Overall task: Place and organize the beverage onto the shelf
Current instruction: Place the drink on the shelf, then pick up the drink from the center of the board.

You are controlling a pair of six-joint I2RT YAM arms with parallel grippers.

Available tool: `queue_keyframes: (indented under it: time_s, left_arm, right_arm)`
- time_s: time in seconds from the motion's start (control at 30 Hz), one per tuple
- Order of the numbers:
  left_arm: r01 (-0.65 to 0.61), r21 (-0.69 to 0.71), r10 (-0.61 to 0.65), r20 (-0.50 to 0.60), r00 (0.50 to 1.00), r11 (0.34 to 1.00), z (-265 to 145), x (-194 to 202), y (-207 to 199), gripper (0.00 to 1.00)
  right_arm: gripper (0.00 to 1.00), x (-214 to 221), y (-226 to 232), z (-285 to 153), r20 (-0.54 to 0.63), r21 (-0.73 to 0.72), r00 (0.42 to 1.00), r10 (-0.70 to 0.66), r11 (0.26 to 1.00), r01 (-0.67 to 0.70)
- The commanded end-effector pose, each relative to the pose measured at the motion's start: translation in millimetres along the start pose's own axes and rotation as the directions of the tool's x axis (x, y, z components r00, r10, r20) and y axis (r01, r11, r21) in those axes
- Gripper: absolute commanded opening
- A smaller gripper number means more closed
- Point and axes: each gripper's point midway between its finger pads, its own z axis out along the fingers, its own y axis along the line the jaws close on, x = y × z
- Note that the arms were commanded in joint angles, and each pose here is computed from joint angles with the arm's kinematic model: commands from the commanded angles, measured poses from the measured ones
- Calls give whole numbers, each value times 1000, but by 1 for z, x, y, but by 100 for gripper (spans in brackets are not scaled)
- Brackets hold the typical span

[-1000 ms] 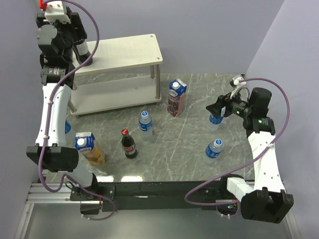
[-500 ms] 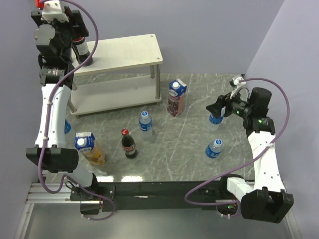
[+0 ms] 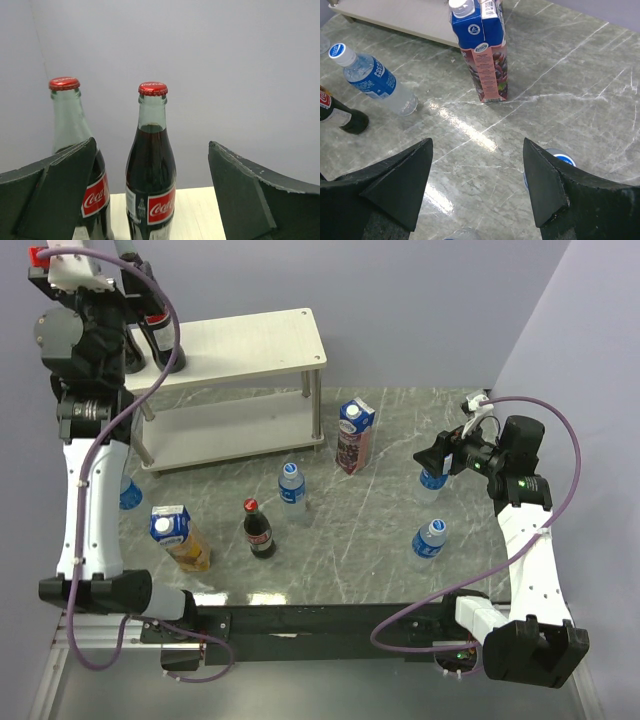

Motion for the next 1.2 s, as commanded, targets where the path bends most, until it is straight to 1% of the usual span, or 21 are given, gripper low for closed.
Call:
queue_keyframes:
  time_s: [0.0, 0.33, 0.47, 0.5, 0.53, 0.57, 0.6, 0.63, 0.7, 0.73, 0.83, 0.87, 0.9, 0.93, 0.97, 1.0, 1.03, 1.07, 1.1, 1.13, 1.17]
  left_arm:
    - [34, 27, -35, 76, 996, 999, -17, -28, -4, 99]
    - [103, 78, -110, 90, 990, 992, -60, -48, -11, 99]
    - [151, 117, -161, 80, 984, 982, -98, -50, -17, 99]
    - [162, 143, -174, 74, 982, 976, -106, -49, -22, 100]
    - [190, 150, -193, 11, 981, 970, -112, -28, -25, 100]
    - [199, 174, -206, 20, 978, 964, -128, -36, -28, 99]
    - [209, 224, -213, -10, 977, 952, -138, -30, -37, 99]
    - [228, 244, -221, -54, 974, 943, -145, -14, -42, 99]
    - [255, 285, -236, -99, 967, 924, -168, -7, -51, 100]
    - [282, 338, -237, -168, 957, 898, -178, 14, -63, 99]
    - [298, 417, -207, -250, 946, 859, -213, 39, -77, 99]
    - [304, 473, -182, -286, 941, 827, -233, 57, -86, 100]
    - [301, 494, -163, -304, 939, 816, -243, 67, -89, 99]
    - [321, 484, -156, -350, 924, 814, -252, 94, -88, 99]
    - [315, 507, -157, -329, 931, 802, -266, 92, -90, 100]
    - [309, 517, -158, -316, 936, 798, -271, 95, -91, 99]
    - [327, 509, -160, -345, 925, 796, -278, 114, -91, 99]
    - [316, 523, -157, -326, 932, 791, -288, 111, -91, 99]
    - [312, 524, -155, -321, 934, 792, -291, 113, -91, 99]
    - [310, 523, -146, -331, 932, 794, -296, 124, -90, 99]
    - [297, 528, -145, -311, 939, 795, -301, 122, -89, 100]
  right_arm:
    - [79, -4, 2, 0, 16, -16, 1000, -25, 1000, 25]
    - [79, -4, 5, -2, 12, -26, 999, -43, 999, 44]
    - [80, -4, 10, -3, 15, -52, 998, -60, 997, 60]
    - [81, -4, 11, -4, 17, -65, 996, -83, 994, 84]
    - [81, -2, 17, -4, 16, -97, 996, -87, 991, 88]
    - [81, -3, 20, -5, 20, -109, 995, -98, 989, 99]
    - [82, -3, 21, -6, 25, -114, 993, -118, 986, 120]
    - [82, -4, 24, -7, 32, -126, 991, -129, 983, 132]
    - [82, -5, 30, -10, 48, -143, 985, -168, 974, 173]
    - [83, -5, 34, -12, 51, -157, 983, -177, 971, 183]
    - [84, -11, 51, -19, 87, -209, 962, -260, 939, 273]
    - [84, -11, 64, -21, 99, -254, 957, -274, 923, 291]
    - [84, -11, 70, -22, 119, -280, 936, -332, 893, 353]
    - [84, -9, 82, -26, 122, -324, 931, -345, 872, 366]
    - [86, -7, 92, -28, 130, -364, 921, -368, 846, 389]
    - [86, -4, 109, -28, 184, -421, 869, -460, 762, 492]
    - [87, -6, 124, -31, 208, -461, 843, -496, 710, 532]
    - [87, 4, 134, -31, 180, -517, 852, -492, 689, 508]
    - [87, 8, 156, -30, 197, -573, 829, -523, 625, 530]
    - [87, 5, 168, -31, 215, -598, 818, -534, 590, 542]
    - [87, 7, 176, -28, 218, -627, 816, -535, 564, 537]
